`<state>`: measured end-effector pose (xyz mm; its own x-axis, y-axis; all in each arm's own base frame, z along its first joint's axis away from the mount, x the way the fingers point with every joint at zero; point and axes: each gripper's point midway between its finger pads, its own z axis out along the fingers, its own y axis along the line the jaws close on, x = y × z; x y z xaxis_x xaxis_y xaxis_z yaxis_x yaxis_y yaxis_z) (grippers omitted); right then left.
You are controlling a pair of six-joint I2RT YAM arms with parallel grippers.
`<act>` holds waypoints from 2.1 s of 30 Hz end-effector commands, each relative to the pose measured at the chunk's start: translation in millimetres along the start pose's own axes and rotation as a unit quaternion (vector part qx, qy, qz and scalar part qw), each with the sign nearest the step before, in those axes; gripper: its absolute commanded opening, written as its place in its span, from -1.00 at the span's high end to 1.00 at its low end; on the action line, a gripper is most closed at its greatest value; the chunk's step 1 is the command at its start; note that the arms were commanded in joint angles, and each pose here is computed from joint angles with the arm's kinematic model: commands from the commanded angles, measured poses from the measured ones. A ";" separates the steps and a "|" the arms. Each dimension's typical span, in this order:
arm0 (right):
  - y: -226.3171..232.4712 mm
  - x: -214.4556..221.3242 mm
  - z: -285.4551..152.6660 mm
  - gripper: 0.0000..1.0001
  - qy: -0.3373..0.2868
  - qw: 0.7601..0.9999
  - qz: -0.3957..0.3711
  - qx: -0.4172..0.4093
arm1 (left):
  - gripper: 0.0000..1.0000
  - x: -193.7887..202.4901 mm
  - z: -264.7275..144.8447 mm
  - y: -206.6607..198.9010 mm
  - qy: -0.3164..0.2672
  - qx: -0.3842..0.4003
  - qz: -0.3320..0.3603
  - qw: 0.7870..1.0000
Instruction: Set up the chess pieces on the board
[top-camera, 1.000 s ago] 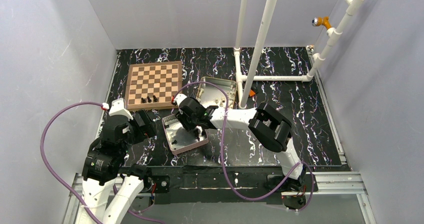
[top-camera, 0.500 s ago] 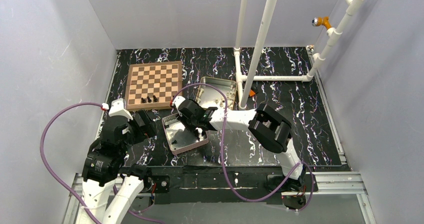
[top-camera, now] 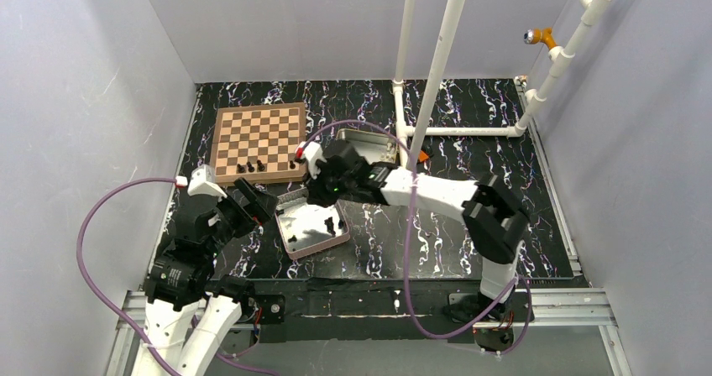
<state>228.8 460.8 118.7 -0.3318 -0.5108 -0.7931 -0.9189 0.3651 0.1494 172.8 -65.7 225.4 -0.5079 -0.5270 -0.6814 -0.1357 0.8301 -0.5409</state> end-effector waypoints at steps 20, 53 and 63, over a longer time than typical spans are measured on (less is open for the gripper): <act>38.3 -94.2 -109.9 0.97 -0.281 0.929 -0.219 -0.101 | -0.30 2.1 39.4 -89.4 0.055 0.207 -0.221 0.951; 46.5 -92.0 -109.3 0.97 -0.283 0.925 -0.225 -0.117 | 0.90 27.0 57.0 -96.5 0.134 0.215 -0.234 0.939; 43.3 -88.3 -109.3 0.00 -0.275 0.931 -0.214 -0.109 | 1.00 21.0 51.9 -81.9 0.105 0.179 -0.142 0.968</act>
<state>197.5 437.5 236.5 0.1348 -0.1312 -0.9821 -0.9904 0.0129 -0.1377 220.8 -166.5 226.4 -0.6746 -0.6951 -0.2485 -0.0638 0.3903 -0.9185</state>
